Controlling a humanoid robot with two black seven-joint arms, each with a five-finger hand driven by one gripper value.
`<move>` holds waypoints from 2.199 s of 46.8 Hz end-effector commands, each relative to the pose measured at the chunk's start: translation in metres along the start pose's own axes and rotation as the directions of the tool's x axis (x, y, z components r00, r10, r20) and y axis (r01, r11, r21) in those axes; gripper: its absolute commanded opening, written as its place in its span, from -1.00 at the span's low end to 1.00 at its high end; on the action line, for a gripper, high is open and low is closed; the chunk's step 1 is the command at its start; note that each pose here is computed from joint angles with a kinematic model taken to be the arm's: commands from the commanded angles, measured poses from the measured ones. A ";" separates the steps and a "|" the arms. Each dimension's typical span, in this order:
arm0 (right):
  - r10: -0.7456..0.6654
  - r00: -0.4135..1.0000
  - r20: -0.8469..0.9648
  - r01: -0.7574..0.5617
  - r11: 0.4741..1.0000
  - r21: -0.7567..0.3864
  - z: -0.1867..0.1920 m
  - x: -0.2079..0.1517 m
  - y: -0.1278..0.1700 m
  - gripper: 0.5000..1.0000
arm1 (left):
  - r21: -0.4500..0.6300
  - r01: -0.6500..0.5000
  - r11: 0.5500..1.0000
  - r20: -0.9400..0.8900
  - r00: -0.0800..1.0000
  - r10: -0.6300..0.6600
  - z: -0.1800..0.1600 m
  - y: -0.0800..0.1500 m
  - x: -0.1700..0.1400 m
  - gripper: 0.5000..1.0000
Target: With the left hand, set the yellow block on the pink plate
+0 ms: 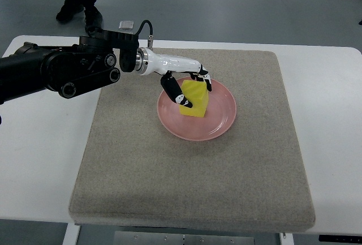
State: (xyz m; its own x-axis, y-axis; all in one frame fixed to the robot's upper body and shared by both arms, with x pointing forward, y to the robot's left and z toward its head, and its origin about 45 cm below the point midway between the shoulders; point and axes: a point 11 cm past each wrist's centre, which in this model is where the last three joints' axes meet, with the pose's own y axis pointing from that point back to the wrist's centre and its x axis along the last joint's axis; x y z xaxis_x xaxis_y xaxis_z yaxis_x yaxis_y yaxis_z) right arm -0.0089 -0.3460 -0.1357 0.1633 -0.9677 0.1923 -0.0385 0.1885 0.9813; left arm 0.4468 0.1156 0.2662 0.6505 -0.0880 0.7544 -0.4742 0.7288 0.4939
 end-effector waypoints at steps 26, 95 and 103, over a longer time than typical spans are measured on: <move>0.000 1.000 0.000 0.000 1.000 0.000 0.000 0.000 0.000 0.69 | 0.008 -0.032 0.999 -0.007 0.999 0.032 -0.002 0.006 0.012 0.51; 0.000 1.000 0.000 0.000 1.000 0.000 0.000 0.000 0.000 0.69 | 0.674 -0.482 0.560 -0.427 0.364 0.828 -0.187 0.097 0.027 0.33; 0.000 1.000 0.000 0.000 1.000 0.000 0.000 0.000 0.000 0.69 | 0.651 -0.485 0.584 -0.560 0.213 0.801 -0.186 0.094 0.023 0.34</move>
State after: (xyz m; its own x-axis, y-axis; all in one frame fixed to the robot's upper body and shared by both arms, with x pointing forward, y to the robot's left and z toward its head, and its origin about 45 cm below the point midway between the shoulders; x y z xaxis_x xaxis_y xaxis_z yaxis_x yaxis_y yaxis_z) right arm -0.0089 -0.3460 -0.1357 0.1634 -0.9676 0.1923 -0.0387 0.1884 0.9813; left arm 0.5284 0.3114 0.2513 0.0747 0.9214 0.3814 -0.9800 -0.0028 0.1988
